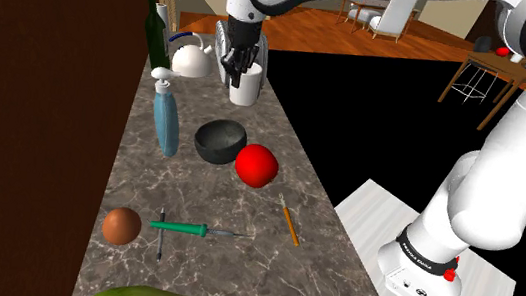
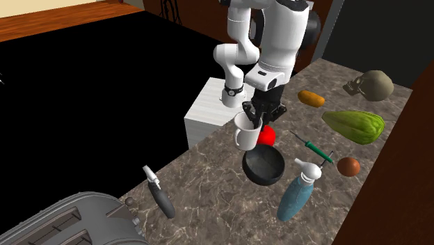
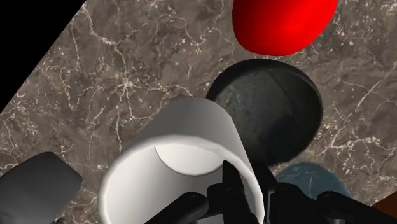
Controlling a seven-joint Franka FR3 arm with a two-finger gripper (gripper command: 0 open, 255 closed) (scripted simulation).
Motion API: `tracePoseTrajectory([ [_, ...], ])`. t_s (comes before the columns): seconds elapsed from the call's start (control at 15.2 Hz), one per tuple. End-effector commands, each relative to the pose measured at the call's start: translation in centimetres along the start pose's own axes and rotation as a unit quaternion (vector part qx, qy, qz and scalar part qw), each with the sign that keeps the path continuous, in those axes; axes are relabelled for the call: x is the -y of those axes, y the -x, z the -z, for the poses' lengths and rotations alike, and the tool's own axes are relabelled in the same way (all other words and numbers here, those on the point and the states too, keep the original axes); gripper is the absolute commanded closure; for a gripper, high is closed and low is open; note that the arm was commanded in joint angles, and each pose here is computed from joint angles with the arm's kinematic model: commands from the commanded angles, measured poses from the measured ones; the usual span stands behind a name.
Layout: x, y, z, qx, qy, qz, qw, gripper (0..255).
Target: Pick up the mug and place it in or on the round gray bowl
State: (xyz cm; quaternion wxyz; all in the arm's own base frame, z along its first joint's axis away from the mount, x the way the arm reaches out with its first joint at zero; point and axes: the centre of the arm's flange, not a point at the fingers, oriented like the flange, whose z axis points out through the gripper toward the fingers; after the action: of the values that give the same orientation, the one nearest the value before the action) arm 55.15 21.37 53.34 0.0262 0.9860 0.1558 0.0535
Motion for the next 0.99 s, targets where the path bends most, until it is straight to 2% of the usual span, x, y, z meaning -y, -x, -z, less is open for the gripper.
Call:
tracePoseTrajectory([
  [0.0,2.3,-1.1,0.5,0.000,0.000,-0.001,1.0000,255],
  [0.13,5.2,-2.5,1.1,0.000,0.000,-0.001,1.0000,255],
  [0.92,5.6,-1.9,-5.2,0.000,0.000,-0.001,1.0000,255],
])
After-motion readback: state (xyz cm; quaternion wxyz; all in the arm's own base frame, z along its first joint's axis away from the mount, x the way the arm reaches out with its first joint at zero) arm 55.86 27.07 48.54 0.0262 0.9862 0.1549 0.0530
